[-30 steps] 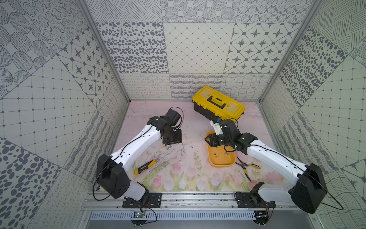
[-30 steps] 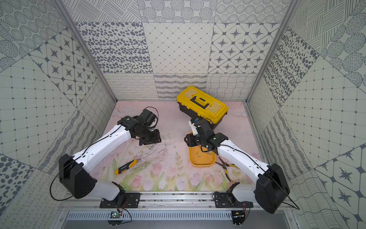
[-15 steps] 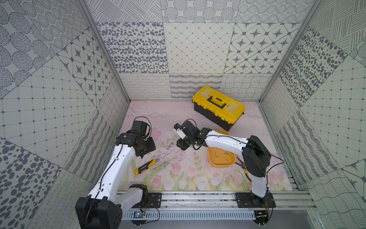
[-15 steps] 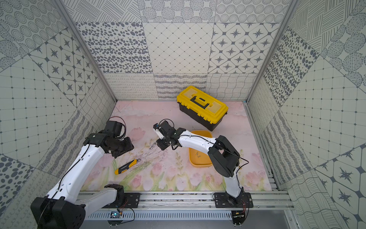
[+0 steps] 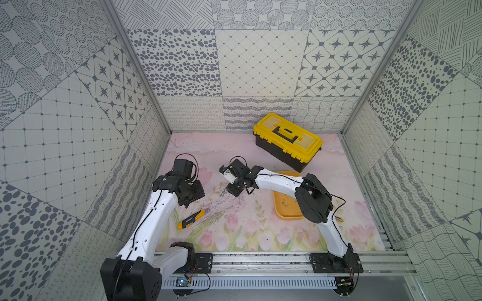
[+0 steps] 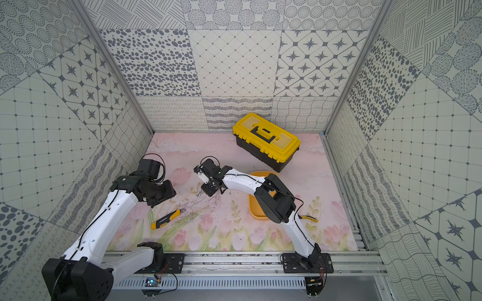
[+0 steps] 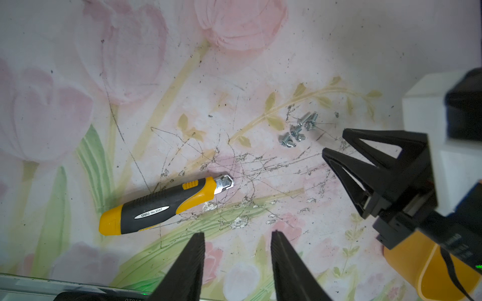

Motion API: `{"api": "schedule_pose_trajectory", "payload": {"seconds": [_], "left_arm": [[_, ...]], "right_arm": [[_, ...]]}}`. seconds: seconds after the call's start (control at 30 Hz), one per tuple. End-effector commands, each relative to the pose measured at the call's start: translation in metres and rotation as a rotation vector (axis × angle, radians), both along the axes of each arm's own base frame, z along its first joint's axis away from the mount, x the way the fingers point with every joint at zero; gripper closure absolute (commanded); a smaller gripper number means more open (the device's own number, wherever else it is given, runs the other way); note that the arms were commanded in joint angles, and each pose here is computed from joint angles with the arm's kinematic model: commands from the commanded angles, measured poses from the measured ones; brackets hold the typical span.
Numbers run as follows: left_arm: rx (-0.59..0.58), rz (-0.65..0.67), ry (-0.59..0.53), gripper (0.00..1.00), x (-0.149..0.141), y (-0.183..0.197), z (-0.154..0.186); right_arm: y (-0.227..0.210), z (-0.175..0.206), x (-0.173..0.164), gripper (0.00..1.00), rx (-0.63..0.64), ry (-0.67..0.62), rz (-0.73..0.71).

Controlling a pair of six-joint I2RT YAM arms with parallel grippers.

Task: Put the screws on the desktop into the storage box
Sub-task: Pick up the screw from the center of the board.

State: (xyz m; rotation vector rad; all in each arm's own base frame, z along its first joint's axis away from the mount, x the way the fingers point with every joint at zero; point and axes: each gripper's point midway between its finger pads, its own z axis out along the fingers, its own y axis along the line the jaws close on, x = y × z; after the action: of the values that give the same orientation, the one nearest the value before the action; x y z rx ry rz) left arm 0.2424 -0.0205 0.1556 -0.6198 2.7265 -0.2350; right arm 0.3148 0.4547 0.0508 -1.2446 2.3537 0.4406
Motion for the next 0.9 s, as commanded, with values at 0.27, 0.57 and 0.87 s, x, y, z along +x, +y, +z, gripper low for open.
{"api": "schedule_pose_trajectory", "payload": {"seconds": [0.27, 0.57, 0.87], "left_arm": [[0.0, -0.025, -0.001, 0.53, 0.002, 0.0, -0.002], [-0.008, -0.03, 0.018, 0.53, 0.003, -0.002, -0.005], [-0.011, -0.032, 0.02, 0.53, 0.004, -0.003, -0.006]], "right_arm": [[0.021, -0.026, 0.0, 0.6, -0.009, 0.047, 0.061], [0.022, -0.04, -0.001, 0.67, -0.033, 0.076, 0.061], [0.012, -0.044, -0.004, 0.77, -0.06, 0.077, 0.042]]}}
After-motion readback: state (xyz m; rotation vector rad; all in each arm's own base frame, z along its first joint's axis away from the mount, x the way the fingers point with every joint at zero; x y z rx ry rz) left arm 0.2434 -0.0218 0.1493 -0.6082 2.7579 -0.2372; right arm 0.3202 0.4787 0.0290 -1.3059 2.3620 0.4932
